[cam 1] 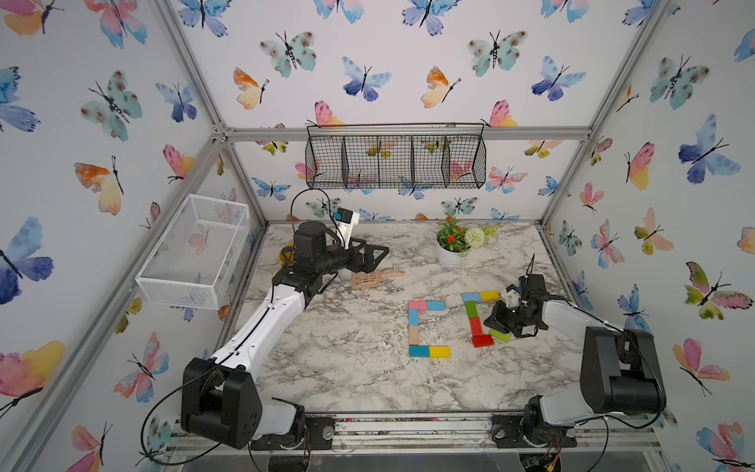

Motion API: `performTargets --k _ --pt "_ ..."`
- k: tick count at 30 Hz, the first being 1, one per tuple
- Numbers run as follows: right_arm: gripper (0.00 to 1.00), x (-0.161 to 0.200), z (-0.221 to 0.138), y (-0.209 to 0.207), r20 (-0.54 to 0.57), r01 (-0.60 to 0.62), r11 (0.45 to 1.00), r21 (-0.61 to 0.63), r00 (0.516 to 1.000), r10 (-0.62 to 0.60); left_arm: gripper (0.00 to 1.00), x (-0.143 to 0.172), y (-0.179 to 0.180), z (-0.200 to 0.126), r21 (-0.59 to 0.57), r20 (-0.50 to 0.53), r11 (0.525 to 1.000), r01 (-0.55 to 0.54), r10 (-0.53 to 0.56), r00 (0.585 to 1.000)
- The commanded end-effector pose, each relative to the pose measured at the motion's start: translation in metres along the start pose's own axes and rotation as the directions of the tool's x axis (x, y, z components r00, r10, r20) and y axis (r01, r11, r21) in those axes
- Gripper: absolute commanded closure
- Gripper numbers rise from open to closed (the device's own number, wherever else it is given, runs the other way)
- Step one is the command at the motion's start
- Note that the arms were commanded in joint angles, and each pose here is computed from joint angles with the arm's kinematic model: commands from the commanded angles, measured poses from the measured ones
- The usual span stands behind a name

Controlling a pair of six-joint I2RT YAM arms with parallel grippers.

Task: Assemble the letter c with building blocks
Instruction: Assemble the building block at the center of the board.

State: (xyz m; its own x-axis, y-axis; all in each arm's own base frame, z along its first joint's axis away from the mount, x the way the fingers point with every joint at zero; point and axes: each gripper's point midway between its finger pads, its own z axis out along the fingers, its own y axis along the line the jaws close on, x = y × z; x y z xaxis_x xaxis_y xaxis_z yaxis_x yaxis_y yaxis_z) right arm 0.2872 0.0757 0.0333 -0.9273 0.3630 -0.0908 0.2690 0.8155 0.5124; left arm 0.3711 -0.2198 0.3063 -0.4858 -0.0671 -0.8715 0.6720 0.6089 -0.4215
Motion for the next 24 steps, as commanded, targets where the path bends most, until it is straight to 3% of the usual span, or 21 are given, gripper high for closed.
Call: performTargets --k 1,19,24 --pt "0.91 0.005 0.003 -0.009 -0.014 0.008 0.999 0.04 1.0 -0.008 0.02 -0.008 -0.006 -0.004 0.023 0.025 1.0 -0.018 0.017 1.0" --pt "0.91 0.01 -0.011 -0.031 -0.022 0.04 0.981 0.191 0.999 -0.036 0.02 -0.009 -0.007 -0.005 0.025 0.029 0.999 -0.02 0.019 0.999" --pt "0.92 -0.001 -0.026 -0.001 0.027 0.063 0.994 0.088 0.997 -0.066 0.02 -0.009 -0.007 -0.006 0.024 0.03 0.999 -0.021 0.021 0.999"
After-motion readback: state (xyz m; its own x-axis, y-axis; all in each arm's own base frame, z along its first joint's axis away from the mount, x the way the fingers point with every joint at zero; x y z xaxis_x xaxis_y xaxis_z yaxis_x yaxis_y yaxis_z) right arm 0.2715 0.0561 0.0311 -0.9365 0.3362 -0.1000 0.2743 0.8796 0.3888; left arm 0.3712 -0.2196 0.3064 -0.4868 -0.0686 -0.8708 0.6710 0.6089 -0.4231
